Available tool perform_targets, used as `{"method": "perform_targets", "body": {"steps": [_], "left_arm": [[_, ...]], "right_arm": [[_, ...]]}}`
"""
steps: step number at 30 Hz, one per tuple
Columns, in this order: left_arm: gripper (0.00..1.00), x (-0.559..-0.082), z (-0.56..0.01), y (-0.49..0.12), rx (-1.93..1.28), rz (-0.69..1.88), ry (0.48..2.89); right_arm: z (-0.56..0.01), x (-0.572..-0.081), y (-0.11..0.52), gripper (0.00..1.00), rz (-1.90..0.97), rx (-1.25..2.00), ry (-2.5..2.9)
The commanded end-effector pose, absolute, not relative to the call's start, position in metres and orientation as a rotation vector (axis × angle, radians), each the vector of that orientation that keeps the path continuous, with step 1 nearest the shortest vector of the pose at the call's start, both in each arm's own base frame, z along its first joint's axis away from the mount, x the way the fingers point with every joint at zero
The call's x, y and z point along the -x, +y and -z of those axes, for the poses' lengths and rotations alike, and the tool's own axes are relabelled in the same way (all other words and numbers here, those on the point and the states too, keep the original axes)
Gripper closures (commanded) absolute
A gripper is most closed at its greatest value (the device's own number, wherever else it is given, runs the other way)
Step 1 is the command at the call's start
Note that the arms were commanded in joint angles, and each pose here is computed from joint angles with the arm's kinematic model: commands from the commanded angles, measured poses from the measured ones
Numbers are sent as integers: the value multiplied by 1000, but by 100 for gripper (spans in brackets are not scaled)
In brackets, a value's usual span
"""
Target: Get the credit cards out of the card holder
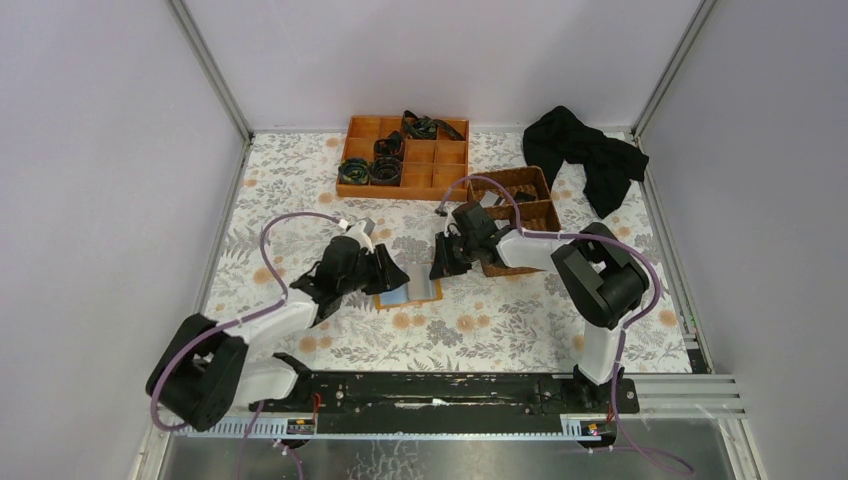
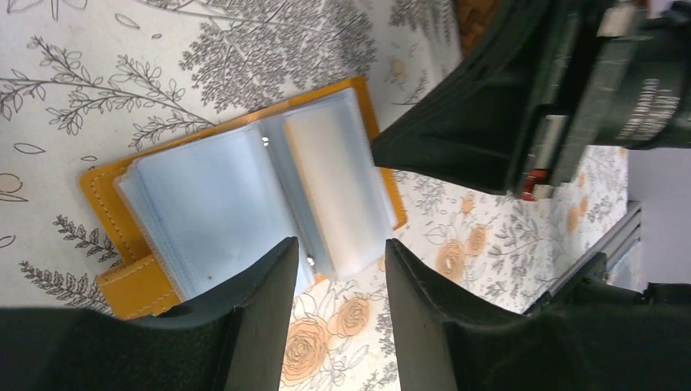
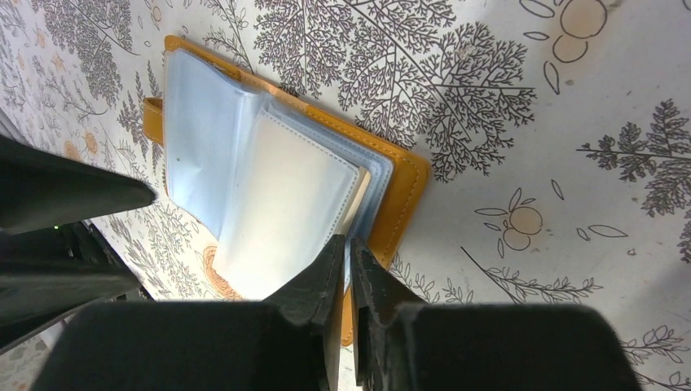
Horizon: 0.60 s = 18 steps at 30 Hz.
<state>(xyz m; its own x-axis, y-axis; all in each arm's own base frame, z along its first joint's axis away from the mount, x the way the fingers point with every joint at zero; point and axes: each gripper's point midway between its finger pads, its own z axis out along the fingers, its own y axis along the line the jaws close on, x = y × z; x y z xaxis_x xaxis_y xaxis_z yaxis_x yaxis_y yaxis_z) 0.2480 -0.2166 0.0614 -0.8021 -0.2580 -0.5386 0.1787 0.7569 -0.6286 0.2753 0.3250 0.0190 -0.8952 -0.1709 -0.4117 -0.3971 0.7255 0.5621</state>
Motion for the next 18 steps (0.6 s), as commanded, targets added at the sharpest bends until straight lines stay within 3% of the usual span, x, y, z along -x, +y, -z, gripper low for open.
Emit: {"method": "perform_targets", "body": {"steps": [1,5,9,18], "left_arm": [[49,-249,-87,-214,42,912,2268],[49,-252,-102,-217,24,935,2223],[49,-251,-80,-212,52,891,2273],[52,-247,-58,-162,268,593,2311]], "right_arm": [[-34,-281,342,87,-1008,477,2545],[-32,-280,342,87,-1004,482,2551],[-31,-281,343,87,-1003,481,2551],[-25,-280,342,88,-992,481,2566]]}}
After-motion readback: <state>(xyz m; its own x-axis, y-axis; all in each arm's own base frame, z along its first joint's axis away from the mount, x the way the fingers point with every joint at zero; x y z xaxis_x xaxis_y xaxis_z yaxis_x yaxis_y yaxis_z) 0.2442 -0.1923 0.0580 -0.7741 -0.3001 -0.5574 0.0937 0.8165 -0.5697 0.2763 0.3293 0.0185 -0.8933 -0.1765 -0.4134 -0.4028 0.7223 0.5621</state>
